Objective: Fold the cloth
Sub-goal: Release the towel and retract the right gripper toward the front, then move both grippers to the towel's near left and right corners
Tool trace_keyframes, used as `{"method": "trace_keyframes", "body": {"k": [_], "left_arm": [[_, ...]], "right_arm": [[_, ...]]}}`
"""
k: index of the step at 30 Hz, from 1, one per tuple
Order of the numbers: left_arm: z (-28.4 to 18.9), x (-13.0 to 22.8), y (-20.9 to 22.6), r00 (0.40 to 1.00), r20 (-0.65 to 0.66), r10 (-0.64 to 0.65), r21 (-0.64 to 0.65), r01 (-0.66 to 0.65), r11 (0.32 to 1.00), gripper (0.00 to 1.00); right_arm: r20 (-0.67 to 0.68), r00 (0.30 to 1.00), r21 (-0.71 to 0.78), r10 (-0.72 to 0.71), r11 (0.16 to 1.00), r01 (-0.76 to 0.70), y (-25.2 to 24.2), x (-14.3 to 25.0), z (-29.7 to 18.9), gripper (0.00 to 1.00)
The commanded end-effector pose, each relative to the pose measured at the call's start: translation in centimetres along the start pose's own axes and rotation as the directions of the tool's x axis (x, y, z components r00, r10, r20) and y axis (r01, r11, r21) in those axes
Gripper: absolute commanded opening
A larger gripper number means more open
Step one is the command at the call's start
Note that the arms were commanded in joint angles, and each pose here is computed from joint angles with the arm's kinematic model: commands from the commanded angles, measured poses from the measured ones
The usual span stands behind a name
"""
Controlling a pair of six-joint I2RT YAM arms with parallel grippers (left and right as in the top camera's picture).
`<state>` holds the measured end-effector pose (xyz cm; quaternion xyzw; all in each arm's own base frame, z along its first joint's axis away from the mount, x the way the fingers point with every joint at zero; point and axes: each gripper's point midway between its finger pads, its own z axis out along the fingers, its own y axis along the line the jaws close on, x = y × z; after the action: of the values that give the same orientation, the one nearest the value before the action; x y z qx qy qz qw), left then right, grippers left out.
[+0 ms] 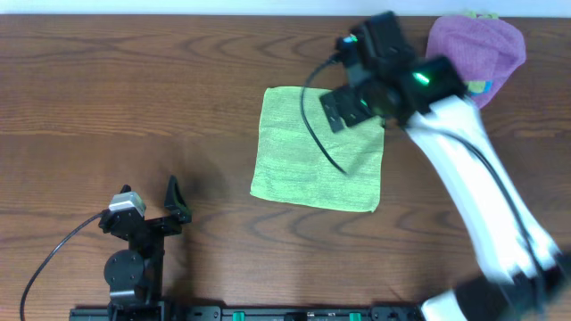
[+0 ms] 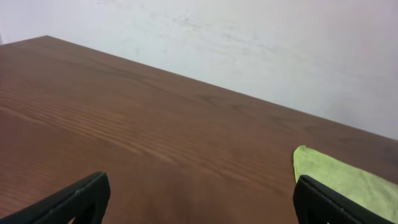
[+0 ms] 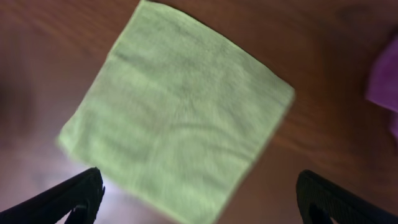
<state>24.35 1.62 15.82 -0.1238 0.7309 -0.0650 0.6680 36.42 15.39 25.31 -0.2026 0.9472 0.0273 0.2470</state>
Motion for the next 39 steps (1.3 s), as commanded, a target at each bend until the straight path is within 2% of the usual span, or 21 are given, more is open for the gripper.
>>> {"method": "trace_keyframes", "body": {"k": [1, 4, 6, 7, 9, 11, 12, 13, 14, 17, 19, 23, 28, 33, 39], "left_arm": [[0.2, 1.5, 0.6, 0.999, -0.028, -0.015, -0.022, 0.015, 1.000, 0.95], [0.2, -0.5, 1.0, 0.998, 0.058, -0.016, -0.051, 0.019, 0.999, 0.96], [0.1, -1.2, -0.7, 0.994, 0.075, -0.080, 0.046, 0.077, 0.996, 0.95], [0.0, -0.8, -2.5, 0.989, 0.032, -0.146, 0.152, 0.139, 0.978, 0.95], [-0.5, 0.9, -4.9, 0.964, -0.103, -0.245, 0.271, 0.264, 0.926, 0.95], [-1.2, 3.5, -6.2, 0.900, -0.278, -0.335, 0.292, 0.412, 0.863, 0.95], [-1.7, 3.9, -7.4, 0.881, -0.336, -0.334, 0.335, 0.443, 0.832, 0.96], [-2.1, 4.7, -8.3, 0.831, -0.416, -0.370, 0.332, 0.518, 0.789, 0.95], [-2.4, 5.5, -8.9, 0.807, -0.464, -0.364, 0.332, 0.540, 0.774, 0.95], [-2.7, 6.1, -10.2, 0.795, -0.510, -0.328, 0.359, 0.543, 0.759, 0.95], [-3.1, 5.7, -11.7, 0.829, -0.496, -0.258, 0.446, 0.499, 0.743, 0.95], [-3.6, 5.6, -13.6, 0.866, -0.471, -0.167, 0.540, 0.433, 0.722, 0.95], [-3.3, 6.8, -14.5, 0.861, -0.500, -0.094, 0.553, 0.400, 0.731, 0.95], [-1.6, 5.2, -15.7, 0.887, -0.461, 0.032, 0.597, 0.283, 0.751, 0.96], [2.2, 4.1, -18.0, 0.856, -0.493, 0.155, 0.625, 0.224, 0.748, 0.95]], "right_arm": [[0.060, 0.997, 0.048, -0.048, 0.998, 0.045, -0.1, 2.1, -4.9, 0.99], [0.143, 0.989, 0.068, -0.040, 0.997, 0.030, -0.2, 5.8, -9.1, 0.99], [0.176, 0.984, 0.069, -0.011, 0.998, -0.001, -0.5, 8.6, -10.8, 0.99], [0.190, 0.982, 0.066, 0.004, 0.998, -0.016, -0.6, 10.1, -11.5, 0.99], [0.199, 0.980, 0.060, 0.029, 0.997, -0.041, -0.8, 12.6, -12.3, 0.99], [0.203, 0.977, 0.050, 0.066, 0.996, -0.077, -0.9, 14.9, -12.9, 0.99], [0.206, 0.975, 0.036, 0.085, 0.995, -0.095, -0.8, 15.9, -13.1, 0.99], [0.209, 0.974, 0.015, 0.087, 0.996, -0.092, -0.5, 16.8, -13.4, 0.99], [0.213, 0.972, 0.004, 0.095, 0.995, -0.098, -0.4, 17.3, -13.6, 0.99], [0.213, 0.972, -0.006, 0.095, 0.995, -0.096, -0.2, 17.4, -13.7, 0.99], [0.199, 0.976, -0.003, 0.093, 0.996, -0.094, -0.2, 17.2, -13.3, 0.99], [0.155, 0.984, 0.002, 0.090, 0.996, -0.091, -0.1, 16.8, -12.3, 0.99], [0.110, 0.990, 0.009, 0.086, 0.996, -0.087, 0.0, 16.6, -11.2, 0.99], [0.114, 0.990, 0.012, 0.085, 0.996, -0.087, 0.0, 16.3, -11.1, 0.99], [0.127, 0.988, 0.007, 0.087, 0.996, -0.089, 0.0, 16.0, -11.2, 0.99]]}}
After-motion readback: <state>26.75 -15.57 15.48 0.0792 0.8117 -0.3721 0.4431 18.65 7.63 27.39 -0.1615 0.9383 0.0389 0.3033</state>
